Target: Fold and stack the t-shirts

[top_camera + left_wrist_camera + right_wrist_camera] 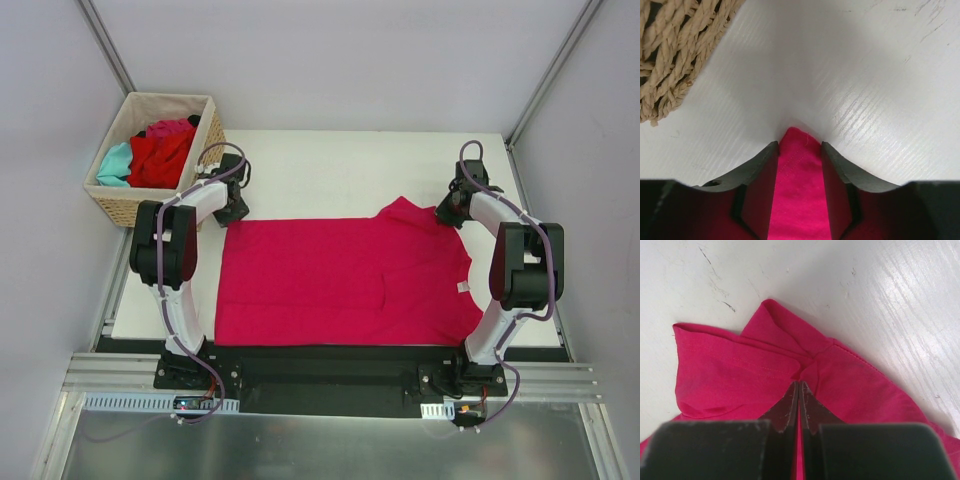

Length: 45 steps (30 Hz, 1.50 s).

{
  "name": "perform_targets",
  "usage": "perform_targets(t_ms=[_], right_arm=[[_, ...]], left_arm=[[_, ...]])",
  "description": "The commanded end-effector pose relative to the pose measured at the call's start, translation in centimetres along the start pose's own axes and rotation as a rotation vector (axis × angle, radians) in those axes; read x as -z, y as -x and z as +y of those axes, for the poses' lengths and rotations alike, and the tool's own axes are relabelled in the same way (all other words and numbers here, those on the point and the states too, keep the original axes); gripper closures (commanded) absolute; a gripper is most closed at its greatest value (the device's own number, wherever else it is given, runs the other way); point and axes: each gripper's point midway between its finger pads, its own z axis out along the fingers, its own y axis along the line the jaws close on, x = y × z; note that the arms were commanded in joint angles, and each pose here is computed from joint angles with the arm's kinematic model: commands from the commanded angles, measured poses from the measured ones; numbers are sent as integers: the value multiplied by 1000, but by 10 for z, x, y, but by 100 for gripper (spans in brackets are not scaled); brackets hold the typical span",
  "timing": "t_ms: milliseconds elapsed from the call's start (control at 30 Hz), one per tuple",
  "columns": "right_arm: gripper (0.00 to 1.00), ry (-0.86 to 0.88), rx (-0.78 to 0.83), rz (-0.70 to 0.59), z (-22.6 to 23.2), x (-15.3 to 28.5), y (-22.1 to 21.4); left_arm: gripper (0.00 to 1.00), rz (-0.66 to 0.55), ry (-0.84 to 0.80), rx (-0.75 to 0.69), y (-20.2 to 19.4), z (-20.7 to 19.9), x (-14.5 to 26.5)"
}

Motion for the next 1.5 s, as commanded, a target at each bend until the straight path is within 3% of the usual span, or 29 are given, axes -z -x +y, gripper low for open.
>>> perform_targets(t_ms=[0, 67, 100, 200, 267, 667, 1033, 1467], right_arm=[[99, 32, -4, -44, 8, 13, 12], [99, 33, -5, -47, 9, 14, 13], [99, 36, -1, -47, 10, 14, 12], [99, 33, -1, -45, 9, 14, 12], [99, 31, -4, -47, 9, 14, 13], [99, 1, -10, -68, 8, 8, 28], [99, 73, -45, -130, 26, 0, 96], [99, 264, 18, -232, 69, 82, 118]], left_arm=[[64, 18, -21, 33, 5, -2, -4], [71, 25, -26, 41, 5, -3, -5], [84, 27, -21, 45, 4, -1, -6], [87, 33, -24, 46, 4, -1, -7], [100, 37, -28, 47, 3, -1, -7], [100, 20, -104, 35, 27, -26, -1], [100, 36, -135, 35, 32, -41, -7], [100, -8, -199, 49, 48, -44, 28]])
